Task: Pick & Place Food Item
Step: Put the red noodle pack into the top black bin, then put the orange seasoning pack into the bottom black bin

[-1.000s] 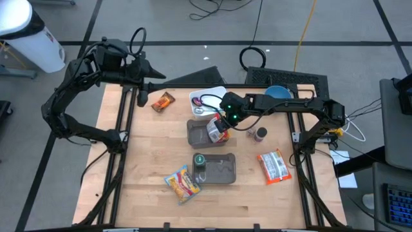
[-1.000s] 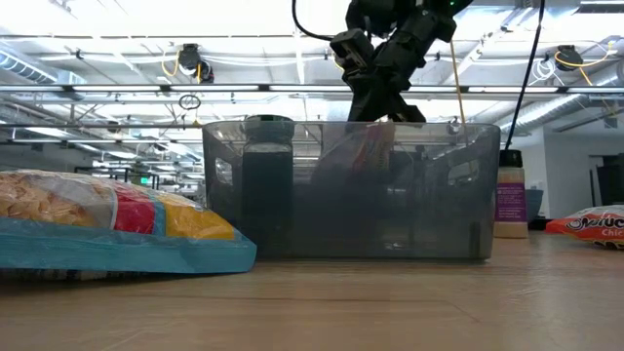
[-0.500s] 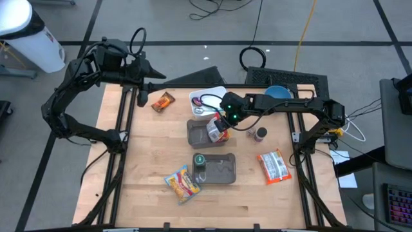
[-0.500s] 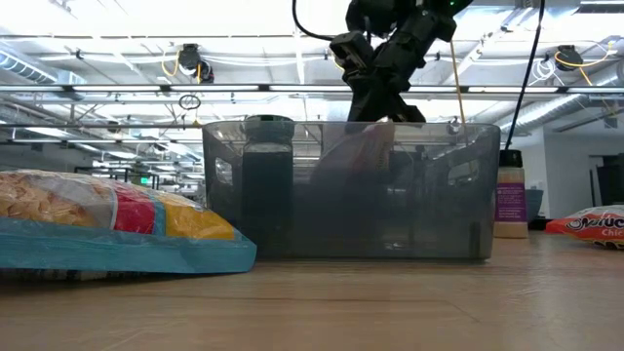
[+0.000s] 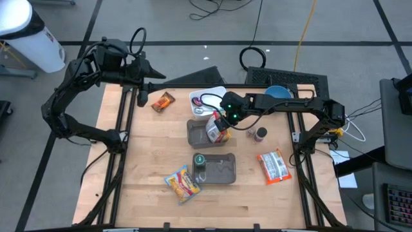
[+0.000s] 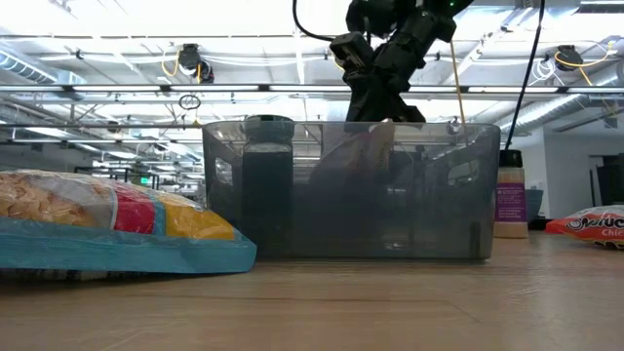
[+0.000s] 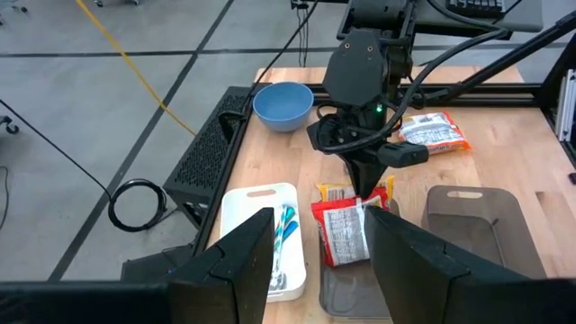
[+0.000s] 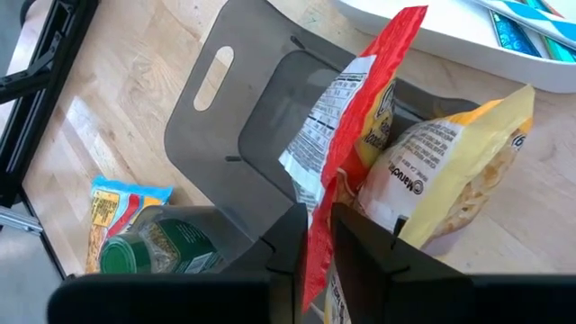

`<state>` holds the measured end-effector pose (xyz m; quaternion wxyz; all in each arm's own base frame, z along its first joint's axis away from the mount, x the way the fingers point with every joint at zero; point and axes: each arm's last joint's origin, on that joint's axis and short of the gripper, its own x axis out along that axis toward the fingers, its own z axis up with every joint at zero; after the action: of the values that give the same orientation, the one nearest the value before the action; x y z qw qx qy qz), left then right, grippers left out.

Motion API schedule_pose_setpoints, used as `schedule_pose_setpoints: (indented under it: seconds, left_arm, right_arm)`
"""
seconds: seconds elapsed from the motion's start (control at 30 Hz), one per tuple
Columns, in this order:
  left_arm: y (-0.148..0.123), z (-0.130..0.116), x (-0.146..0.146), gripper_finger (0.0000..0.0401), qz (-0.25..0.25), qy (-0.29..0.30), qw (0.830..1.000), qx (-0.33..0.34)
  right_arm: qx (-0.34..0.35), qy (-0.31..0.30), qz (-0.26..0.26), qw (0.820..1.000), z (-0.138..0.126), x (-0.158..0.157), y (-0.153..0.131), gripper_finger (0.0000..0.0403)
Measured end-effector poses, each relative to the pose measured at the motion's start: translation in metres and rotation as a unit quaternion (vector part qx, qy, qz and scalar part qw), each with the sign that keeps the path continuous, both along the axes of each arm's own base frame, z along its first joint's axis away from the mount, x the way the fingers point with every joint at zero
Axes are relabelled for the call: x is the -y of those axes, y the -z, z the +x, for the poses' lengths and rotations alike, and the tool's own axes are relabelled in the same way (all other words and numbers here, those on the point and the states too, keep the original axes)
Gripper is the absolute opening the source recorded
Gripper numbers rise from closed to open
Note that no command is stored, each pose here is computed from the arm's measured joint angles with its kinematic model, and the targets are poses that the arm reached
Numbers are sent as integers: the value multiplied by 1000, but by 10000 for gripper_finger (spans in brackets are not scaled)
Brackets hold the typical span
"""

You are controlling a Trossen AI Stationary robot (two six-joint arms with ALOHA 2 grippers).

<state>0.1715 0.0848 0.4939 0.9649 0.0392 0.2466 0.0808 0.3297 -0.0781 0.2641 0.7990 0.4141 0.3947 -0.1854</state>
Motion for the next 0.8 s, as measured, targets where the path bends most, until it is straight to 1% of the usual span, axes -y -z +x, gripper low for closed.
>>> schedule_pose_setpoints:
  seconds: [0.13,0.23,0.4,0.47,0.57,0.63,0.7,0.77,0.8]
  left_arm:
    - [0,0,0,184,1,-1,1000,-1]
    - [0,0,0,184,5,-2,1000,-2]
    - [0,-3,-1,184,23,-41,999,-15]
    - [0,-5,-2,184,29,-55,998,-20]
    - [1,-8,-1,184,33,-68,997,-27]
    - [-1,-11,1,184,28,-72,997,-23]
    - [-2,-16,2,184,19,-79,997,-15]
    - [-5,-25,4,184,0,-81,997,-1]
    - [-6,-29,4,184,-11,-79,997,5]
  right_arm:
    - [1,-1,-4,1000,-1,5,0,50]
    - [11,-3,4,1000,-5,10,-5,50]
    - [31,-8,16,999,-14,16,-16,50]
    - [59,-9,17,998,-15,20,-24,50]
    - [80,-11,15,997,-25,23,-36,50]
    - [113,-11,-15,993,-31,26,-49,50]
    - [124,-12,-55,991,-40,26,-60,50]
    - [155,-2,-120,981,-48,26,-77,50]
    - [155,8,-153,976,-55,25,-84,50]
